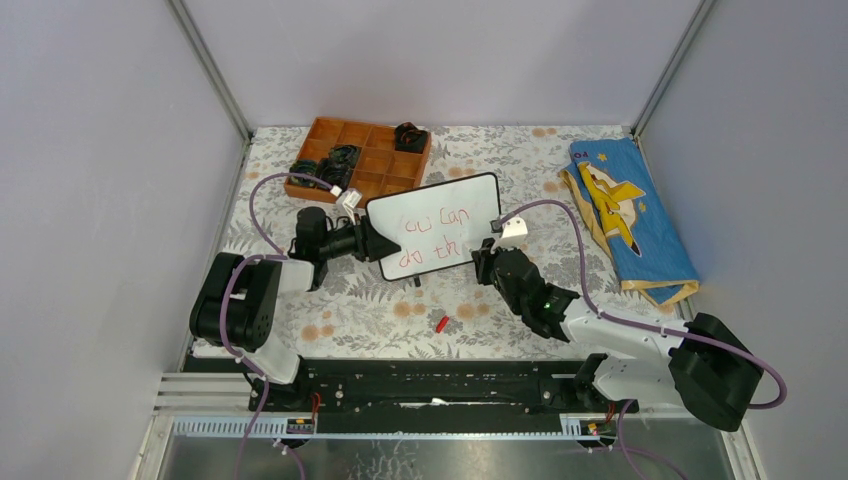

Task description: Write a sentence on the whiteboard

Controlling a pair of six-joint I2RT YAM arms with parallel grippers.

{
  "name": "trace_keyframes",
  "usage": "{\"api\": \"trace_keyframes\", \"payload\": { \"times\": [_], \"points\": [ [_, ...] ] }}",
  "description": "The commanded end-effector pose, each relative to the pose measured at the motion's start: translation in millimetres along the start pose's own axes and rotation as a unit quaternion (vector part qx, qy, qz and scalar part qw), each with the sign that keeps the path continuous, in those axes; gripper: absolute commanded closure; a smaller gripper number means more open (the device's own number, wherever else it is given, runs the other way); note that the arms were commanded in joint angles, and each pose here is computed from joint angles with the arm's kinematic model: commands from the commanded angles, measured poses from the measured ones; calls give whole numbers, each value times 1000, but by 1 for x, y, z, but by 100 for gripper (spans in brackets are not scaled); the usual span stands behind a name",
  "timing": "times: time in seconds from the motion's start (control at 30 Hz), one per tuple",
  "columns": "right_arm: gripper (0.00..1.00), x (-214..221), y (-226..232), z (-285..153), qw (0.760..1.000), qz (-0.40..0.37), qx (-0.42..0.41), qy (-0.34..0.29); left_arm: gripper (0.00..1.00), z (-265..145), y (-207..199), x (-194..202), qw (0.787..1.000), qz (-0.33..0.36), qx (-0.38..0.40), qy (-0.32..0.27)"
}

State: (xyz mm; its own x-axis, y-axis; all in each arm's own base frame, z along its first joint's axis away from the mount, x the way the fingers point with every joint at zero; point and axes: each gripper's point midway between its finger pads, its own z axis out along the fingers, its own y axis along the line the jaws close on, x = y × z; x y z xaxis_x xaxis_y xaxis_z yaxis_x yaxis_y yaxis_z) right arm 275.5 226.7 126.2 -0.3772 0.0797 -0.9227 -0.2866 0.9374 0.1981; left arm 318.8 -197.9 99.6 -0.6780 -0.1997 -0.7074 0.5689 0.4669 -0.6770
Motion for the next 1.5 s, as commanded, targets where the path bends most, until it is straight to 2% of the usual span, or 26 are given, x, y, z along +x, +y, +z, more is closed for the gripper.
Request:
{"api": "trace_keyframes", "payload": {
  "times": [0.0,0.7,1.47],
  "points": [
    [100,-18,3,3,999,27,1,-29,52,2,-7,-18,999,37,4,-17],
    [100,-38,11,14,999,25,8,-47,55,3,-6,-18,999,35,3,-14],
    [100,-16,1,20,999,5,32,-18,55,3,-6,-17,999,34,3,-12]
  ]
}}
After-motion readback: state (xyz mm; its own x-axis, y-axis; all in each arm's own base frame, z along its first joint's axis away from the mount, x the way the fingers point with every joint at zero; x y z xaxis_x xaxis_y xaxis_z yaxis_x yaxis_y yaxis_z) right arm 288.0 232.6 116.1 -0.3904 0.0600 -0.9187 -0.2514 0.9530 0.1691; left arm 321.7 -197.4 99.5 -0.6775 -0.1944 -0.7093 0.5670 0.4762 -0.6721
